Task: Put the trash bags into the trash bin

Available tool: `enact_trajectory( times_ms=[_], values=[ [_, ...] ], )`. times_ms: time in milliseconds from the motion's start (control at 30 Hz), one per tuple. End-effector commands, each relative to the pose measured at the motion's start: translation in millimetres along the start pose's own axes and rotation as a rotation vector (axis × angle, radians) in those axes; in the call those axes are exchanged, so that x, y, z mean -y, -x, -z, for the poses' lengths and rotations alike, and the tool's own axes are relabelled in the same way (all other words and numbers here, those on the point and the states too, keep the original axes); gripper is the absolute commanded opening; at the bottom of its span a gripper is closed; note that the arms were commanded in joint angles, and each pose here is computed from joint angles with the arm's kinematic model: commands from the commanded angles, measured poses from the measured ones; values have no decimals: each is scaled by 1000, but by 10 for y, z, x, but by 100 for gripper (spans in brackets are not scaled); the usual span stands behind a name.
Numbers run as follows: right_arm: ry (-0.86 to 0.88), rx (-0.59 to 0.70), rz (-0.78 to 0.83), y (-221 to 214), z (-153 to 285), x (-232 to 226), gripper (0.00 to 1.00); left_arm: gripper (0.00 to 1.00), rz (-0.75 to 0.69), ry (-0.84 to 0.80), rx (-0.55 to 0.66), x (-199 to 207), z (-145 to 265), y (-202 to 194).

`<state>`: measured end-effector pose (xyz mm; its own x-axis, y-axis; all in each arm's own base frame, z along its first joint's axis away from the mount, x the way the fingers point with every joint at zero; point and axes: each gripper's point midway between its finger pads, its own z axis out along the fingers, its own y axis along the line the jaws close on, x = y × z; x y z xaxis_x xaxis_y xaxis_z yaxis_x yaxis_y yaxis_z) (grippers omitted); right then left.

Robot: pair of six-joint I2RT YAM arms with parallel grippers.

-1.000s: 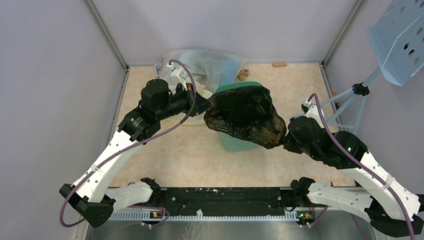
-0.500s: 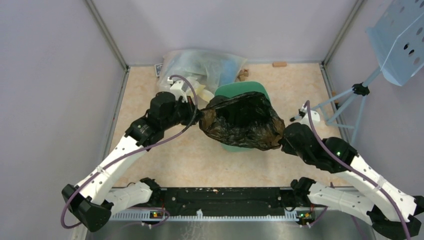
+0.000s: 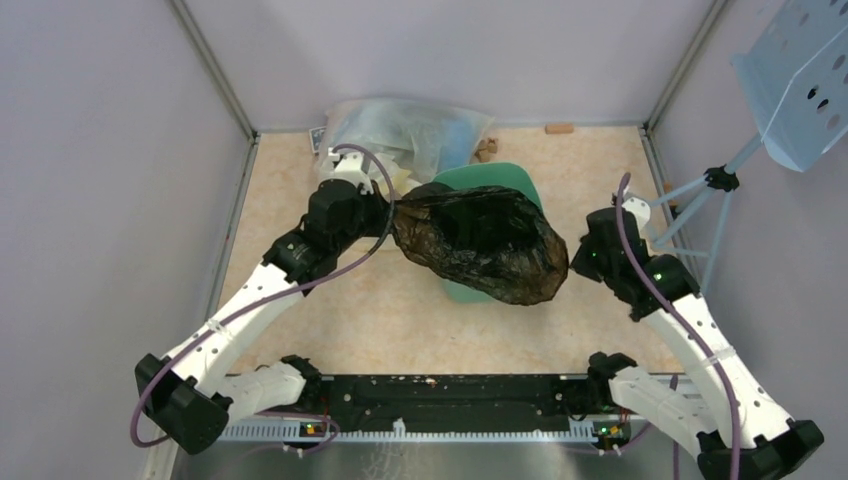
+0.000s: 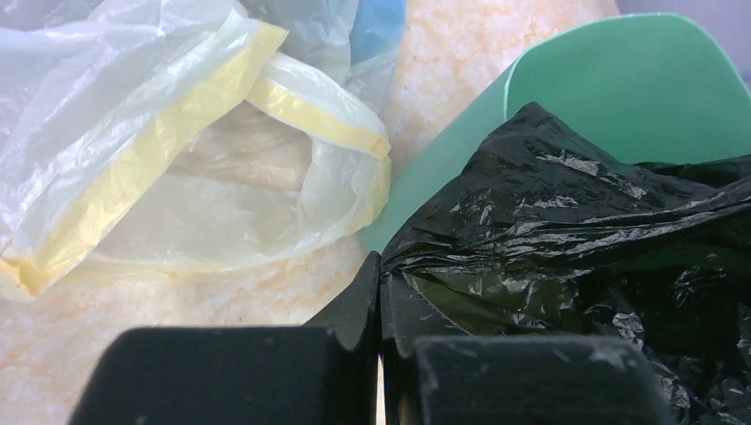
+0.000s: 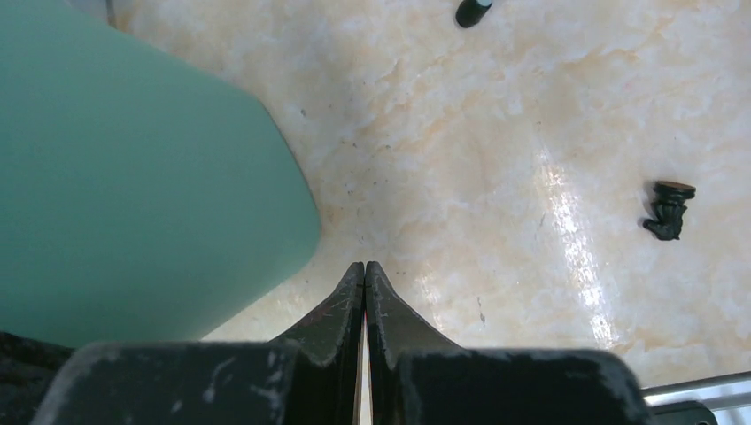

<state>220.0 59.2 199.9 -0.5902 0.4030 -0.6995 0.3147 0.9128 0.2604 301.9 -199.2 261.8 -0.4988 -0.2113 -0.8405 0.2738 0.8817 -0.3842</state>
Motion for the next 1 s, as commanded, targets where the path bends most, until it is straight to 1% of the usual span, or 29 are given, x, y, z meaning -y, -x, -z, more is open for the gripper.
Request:
enact_trajectory(
  times_ms=[0,100,133,167,233,300,367,433,533,733,867,967],
  values=[
    [104,28,100,253,88,-218,1,1,-1,-63,144,176,-24,407],
    [179,83,183,440,281,-318,8,3,0,-94,145,240,-53,419],
    [215,105,202,502,361,-367,17,4,1,-96,143,246,-64,417],
    [237,129,207,577,440,-400,23,4,1,-93,139,243,-80,412],
    [292,161,244,698,577,-501,41,4,-1,-88,131,234,-110,398],
    [360,172,302,785,679,-646,51,4,0,-86,129,234,-130,400],
    [465,182,372,838,769,-855,57,4,0,-86,125,238,-159,393],
    [614,191,444,861,886,-1133,61,4,-1,-86,123,246,-185,395],
    [735,212,519,943,912,-1437,64,5,-6,-82,124,249,-217,420],
    [733,216,621,1163,665,-1730,62,5,-11,-71,130,245,-260,456],
    [755,174,696,1141,536,-1845,65,5,-16,-66,129,241,-297,459],
    [764,154,734,1093,463,-1863,63,5,-20,-65,125,243,-325,456]
  ],
)
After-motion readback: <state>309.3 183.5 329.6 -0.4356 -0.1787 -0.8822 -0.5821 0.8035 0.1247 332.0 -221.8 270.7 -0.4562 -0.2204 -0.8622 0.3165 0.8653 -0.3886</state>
